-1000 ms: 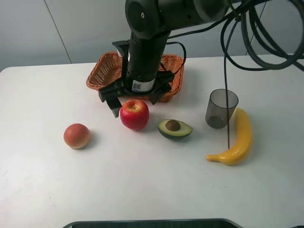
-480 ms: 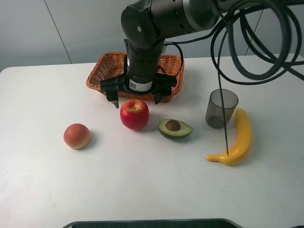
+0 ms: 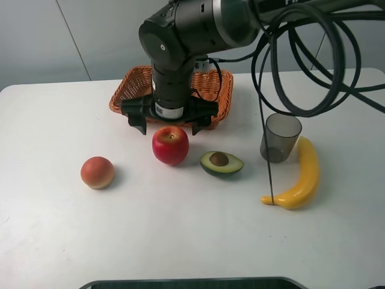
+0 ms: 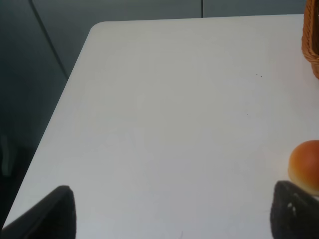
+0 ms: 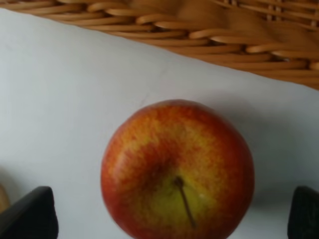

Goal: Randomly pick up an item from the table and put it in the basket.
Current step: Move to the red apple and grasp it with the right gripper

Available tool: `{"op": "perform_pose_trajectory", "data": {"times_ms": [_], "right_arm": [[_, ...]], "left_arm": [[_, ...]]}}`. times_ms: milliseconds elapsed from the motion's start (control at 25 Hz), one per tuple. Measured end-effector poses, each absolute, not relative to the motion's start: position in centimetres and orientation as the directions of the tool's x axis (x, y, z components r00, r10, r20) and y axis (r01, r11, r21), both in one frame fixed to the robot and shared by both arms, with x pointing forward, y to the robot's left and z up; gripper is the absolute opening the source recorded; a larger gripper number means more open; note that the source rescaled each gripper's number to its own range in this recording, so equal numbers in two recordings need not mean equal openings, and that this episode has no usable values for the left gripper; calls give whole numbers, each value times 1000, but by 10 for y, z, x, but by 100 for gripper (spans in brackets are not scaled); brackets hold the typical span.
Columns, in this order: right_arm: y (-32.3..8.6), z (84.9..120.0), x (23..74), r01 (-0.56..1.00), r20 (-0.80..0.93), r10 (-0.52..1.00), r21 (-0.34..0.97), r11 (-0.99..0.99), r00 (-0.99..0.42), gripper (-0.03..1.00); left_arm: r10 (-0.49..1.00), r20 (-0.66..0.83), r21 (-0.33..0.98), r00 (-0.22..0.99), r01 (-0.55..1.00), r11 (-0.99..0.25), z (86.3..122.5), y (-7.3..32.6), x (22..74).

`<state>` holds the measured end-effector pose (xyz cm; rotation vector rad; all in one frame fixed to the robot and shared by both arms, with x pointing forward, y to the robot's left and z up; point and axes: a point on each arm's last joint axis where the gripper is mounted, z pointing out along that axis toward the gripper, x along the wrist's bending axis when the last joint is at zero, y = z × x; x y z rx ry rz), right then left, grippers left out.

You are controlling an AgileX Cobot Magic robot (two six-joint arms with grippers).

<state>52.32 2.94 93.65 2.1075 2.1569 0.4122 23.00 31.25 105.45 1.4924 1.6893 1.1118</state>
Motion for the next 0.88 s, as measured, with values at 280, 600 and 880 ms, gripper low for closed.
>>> {"op": "perform_pose_trajectory", "data": {"times_ms": [280, 600, 880], "right_arm": [[32, 925, 526, 964, 96, 995, 266, -24, -2, 100], [34, 921, 529, 956, 117, 993, 291, -46, 12, 100], [36, 916, 530, 956, 120, 993, 289, -53, 19, 100]], "left_arm": [[982, 80, 887, -171, 462, 8, 1055, 313, 230], [982, 80, 887, -171, 462, 8, 1055, 313, 230], [982, 80, 887, -171, 462, 8, 1055, 313, 230]]}}
